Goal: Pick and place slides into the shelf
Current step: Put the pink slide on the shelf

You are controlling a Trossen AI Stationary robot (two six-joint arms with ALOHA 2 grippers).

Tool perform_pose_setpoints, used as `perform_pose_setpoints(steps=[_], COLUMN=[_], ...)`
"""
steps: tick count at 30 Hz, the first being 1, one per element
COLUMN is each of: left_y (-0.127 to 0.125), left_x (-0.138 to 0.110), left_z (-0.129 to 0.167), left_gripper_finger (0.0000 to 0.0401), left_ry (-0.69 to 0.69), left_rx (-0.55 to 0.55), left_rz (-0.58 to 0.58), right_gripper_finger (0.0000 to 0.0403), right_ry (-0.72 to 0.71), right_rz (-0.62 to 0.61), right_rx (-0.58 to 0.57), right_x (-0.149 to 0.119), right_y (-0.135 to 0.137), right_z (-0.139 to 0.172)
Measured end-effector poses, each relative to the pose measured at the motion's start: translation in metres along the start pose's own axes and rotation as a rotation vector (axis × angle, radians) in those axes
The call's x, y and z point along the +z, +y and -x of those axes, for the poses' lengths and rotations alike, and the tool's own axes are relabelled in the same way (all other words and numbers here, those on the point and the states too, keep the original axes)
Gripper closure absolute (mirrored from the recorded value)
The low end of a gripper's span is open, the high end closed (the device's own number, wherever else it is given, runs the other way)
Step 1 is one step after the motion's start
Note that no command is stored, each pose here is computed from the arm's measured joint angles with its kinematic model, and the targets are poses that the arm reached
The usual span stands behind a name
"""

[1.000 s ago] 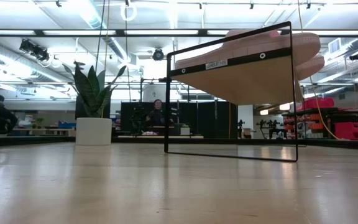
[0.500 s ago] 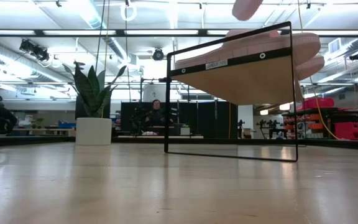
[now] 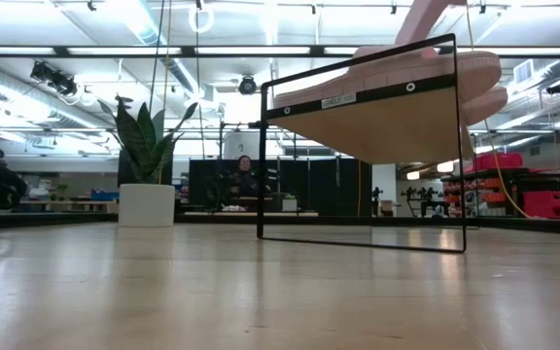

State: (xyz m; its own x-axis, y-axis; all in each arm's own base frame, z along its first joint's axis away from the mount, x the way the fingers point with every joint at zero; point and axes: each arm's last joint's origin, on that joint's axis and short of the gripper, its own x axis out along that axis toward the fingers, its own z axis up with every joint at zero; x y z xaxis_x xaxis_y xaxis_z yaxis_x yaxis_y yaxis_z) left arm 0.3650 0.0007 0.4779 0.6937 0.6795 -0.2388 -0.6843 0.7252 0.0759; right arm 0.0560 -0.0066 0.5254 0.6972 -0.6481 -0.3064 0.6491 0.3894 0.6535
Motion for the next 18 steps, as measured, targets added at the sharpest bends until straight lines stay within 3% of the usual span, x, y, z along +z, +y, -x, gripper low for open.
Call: perform_pose_setpoints(steps=[5, 11, 18], left_y=[0.004, -0.007, -0.019], left_x=[0.002, -0.010, -0.026], left_z=[-0.009, -0.031, -0.045], left_gripper_finger=[0.0210, 0.0202, 0.0198], left_ry=[-0.014, 0.015, 0.074], left_rx=[0.023, 0.039, 0.036], left_rz=[-0.121, -0.358, -0.426], right_gripper_finger=[0.0373, 0.0373, 0.0373], right_ry=[-0.022, 0.122, 0.210], right_rz=[0.014, -0.024, -0.105], right_rx=[-0.063, -0.054, -0.052], right_x=[-0.004, -0.012, -0.014], right_y=[0.006, 0.013, 0.014], right_z=[-0.009, -0.016, -0.018])
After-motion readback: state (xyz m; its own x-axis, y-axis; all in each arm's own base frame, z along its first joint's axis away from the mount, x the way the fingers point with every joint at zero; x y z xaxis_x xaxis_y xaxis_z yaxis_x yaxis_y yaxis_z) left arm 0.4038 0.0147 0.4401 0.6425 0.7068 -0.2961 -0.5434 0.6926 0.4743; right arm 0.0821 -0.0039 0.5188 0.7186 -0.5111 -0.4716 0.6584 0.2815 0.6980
